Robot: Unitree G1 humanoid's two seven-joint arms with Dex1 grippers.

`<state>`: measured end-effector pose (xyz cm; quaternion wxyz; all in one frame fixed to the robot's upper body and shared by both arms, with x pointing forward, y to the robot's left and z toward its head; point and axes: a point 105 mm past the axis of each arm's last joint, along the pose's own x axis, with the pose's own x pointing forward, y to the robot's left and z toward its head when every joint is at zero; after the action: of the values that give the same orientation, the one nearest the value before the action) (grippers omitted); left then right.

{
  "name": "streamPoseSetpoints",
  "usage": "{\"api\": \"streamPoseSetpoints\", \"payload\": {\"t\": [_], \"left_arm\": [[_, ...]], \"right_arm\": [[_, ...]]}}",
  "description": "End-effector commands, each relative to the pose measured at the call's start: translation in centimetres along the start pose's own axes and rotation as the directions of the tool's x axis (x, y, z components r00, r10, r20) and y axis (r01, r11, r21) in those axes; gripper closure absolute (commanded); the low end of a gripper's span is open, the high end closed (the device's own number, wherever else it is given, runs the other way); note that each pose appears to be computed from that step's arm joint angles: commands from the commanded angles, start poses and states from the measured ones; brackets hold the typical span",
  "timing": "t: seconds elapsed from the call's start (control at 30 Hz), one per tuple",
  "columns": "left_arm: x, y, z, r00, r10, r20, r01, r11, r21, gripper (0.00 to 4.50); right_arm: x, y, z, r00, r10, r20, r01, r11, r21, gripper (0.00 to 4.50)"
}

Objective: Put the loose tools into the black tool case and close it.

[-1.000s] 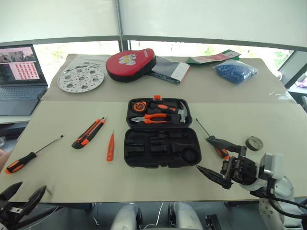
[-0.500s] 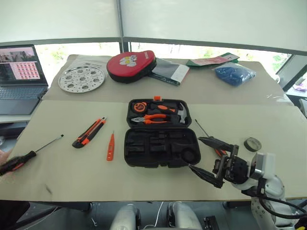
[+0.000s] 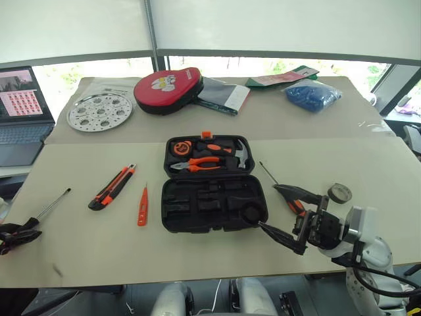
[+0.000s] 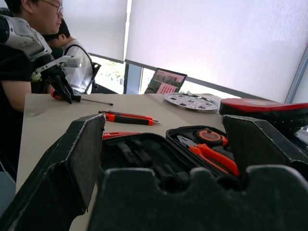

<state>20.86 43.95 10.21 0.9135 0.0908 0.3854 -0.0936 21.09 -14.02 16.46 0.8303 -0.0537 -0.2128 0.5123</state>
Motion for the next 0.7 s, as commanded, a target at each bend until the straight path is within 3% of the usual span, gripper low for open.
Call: {"api": "streamPoseSetpoints", "payload": {"t": [0.03, 0.1, 0.2, 0.23, 0.27, 0.4, 0.57, 0.7], "left_arm": [[-0.2, -0.7, 1.3, 0.993, -0.056, 0.104, 0.050, 0.997, 0.059, 3.42], [-1.1, -0.8, 3.3, 0.972, -0.070, 0.223, 0.042, 0.991, 0.127, 3.86], [-3.1, -1.7, 8.1, 0.899, -0.125, 0.420, 0.030, 0.973, 0.227, 3.87], [-3.2, -3.1, 9.5, 0.884, -0.198, 0.423, 0.074, 0.953, 0.293, 3.87], [-3.2, -4.2, 10.1, 0.877, -0.249, 0.411, 0.109, 0.936, 0.336, 3.87], [-0.9, -14.1, 15.7, 0.754, -0.582, 0.305, 0.343, 0.745, 0.571, 3.87], [2.4, -23.2, 18.6, 0.710, -0.699, 0.087, 0.407, 0.508, 0.759, 3.87], [4.8, -27.7, 20.7, 0.704, -0.709, 0.041, 0.393, 0.436, 0.809, 3.87]], "right_arm": [[0.7, -0.2, 1.2, 1.000, 0.017, 0.013, -0.017, 0.999, -0.044, 0.00], [0.6, -0.6, 1.4, 1.000, 0.014, 0.009, -0.014, 0.999, -0.052, 0.00], [0.0, -1.1, 1.9, 1.000, 0.003, -0.005, -0.003, 0.997, -0.073, 0.00], [-0.2, -1.3, 2.1, 1.000, -0.003, -0.010, 0.002, 0.997, -0.082, 0.00], [-0.4, -1.4, 2.3, 1.000, -0.007, -0.013, 0.005, 0.996, -0.087, 0.00], [-2.2, -2.8, 2.4, 0.994, -0.047, -0.104, 0.030, 0.987, -0.157, 0.00], [-3.9, -4.0, 2.2, 0.975, -0.077, -0.208, 0.044, 0.986, -0.160, 0.00], [-3.7, -4.2, 2.0, 0.970, -0.075, -0.232, 0.043, 0.990, -0.137, 0.00]]}}
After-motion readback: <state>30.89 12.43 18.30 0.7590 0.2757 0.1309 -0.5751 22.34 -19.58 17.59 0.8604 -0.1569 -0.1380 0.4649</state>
